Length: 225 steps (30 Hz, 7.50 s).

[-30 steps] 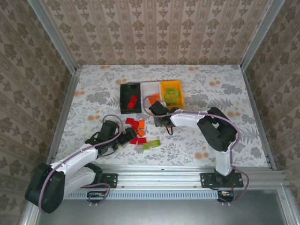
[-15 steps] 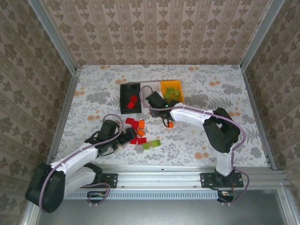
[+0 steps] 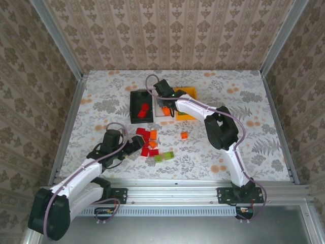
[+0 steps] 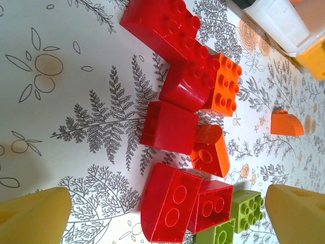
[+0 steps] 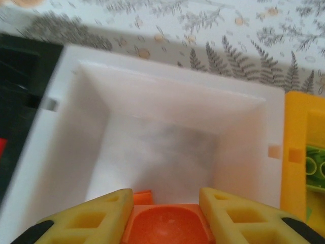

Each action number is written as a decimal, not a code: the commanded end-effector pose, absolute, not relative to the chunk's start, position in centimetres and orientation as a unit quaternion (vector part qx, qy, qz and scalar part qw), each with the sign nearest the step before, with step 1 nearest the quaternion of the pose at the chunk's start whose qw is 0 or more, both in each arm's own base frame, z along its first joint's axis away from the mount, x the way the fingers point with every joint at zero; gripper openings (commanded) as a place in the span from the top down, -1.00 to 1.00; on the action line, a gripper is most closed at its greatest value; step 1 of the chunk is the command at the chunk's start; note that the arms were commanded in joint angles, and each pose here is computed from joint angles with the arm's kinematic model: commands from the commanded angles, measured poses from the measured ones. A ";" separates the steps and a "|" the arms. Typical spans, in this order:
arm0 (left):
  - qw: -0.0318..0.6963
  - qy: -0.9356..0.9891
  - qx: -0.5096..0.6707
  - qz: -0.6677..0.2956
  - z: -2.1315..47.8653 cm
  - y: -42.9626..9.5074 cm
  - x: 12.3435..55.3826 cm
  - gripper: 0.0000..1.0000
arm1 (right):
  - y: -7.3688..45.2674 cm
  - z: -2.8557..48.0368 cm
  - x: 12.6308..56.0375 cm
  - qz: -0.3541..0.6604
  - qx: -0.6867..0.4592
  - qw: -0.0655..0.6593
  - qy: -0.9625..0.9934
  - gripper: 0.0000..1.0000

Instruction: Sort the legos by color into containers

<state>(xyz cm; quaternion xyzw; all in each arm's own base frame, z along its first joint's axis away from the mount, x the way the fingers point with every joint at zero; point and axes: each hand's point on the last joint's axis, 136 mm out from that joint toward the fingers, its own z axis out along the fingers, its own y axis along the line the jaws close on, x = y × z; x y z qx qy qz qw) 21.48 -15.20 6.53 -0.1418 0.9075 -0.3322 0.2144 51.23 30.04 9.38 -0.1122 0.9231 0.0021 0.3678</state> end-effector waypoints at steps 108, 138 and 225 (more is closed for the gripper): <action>0.266 0.958 0.039 -0.102 15.0 -19.1 44.2 -0.24 | 18.7 12.9 30.4 0.092 -0.046 0.405 0.908 -0.34; 0.188 0.974 0.009 -0.128 4.0 -25.3 20.9 -0.56 | 16.0 10.2 31.7 0.002 -0.047 0.414 0.909 -0.46; 0.318 0.927 -0.038 -0.195 16.3 -13.0 27.7 -1.00 | 21.2 6.2 31.6 0.069 -0.080 0.351 0.931 -0.59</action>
